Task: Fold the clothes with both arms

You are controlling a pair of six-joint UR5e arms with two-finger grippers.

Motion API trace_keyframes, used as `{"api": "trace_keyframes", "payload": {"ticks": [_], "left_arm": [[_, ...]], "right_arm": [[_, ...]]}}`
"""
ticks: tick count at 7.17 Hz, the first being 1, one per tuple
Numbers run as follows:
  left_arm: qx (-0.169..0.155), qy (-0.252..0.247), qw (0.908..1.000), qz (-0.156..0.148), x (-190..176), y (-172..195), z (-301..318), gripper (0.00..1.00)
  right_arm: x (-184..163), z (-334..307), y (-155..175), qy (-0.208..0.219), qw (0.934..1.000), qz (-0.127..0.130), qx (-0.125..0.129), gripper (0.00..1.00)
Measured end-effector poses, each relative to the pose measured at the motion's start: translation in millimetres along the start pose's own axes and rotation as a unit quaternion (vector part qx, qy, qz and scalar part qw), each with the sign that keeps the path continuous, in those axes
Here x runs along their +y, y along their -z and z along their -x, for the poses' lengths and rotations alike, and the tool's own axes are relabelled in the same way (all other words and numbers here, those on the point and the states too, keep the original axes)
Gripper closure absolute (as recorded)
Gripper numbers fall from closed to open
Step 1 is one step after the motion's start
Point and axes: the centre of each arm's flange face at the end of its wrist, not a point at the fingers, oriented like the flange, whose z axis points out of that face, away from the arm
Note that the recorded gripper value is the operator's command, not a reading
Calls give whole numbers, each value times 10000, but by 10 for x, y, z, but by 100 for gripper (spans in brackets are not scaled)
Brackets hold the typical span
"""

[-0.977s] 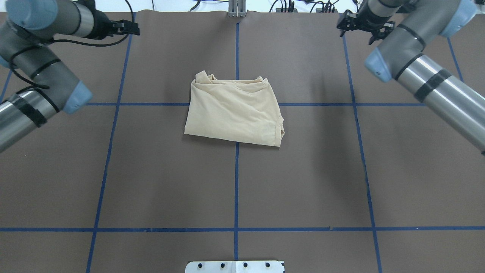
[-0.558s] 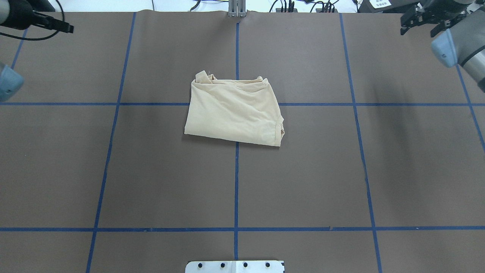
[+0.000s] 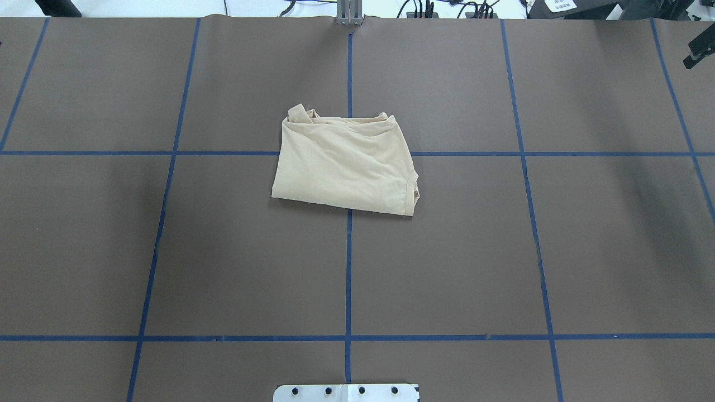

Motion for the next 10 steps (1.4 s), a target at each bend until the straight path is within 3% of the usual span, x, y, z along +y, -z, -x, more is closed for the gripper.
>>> {"api": "trace_keyframes", "payload": {"ticks": [2, 4, 6, 10], "left_arm": [[66, 62, 9998, 180, 409, 67, 74, 0], [328, 283, 9989, 152, 719, 274, -123, 0], [380, 434, 9982, 158, 772, 312, -188, 0], [386, 517, 9977, 186, 796, 304, -184, 0]], "right_arm": [[366, -98, 85, -9, 9999, -67, -108, 0], [615, -184, 86, -17, 9999, -110, 91, 0], [684, -223, 86, 12, 9996, -145, 249, 0], [1065, -178, 155, 123, 9993, -267, 240, 0]]}}
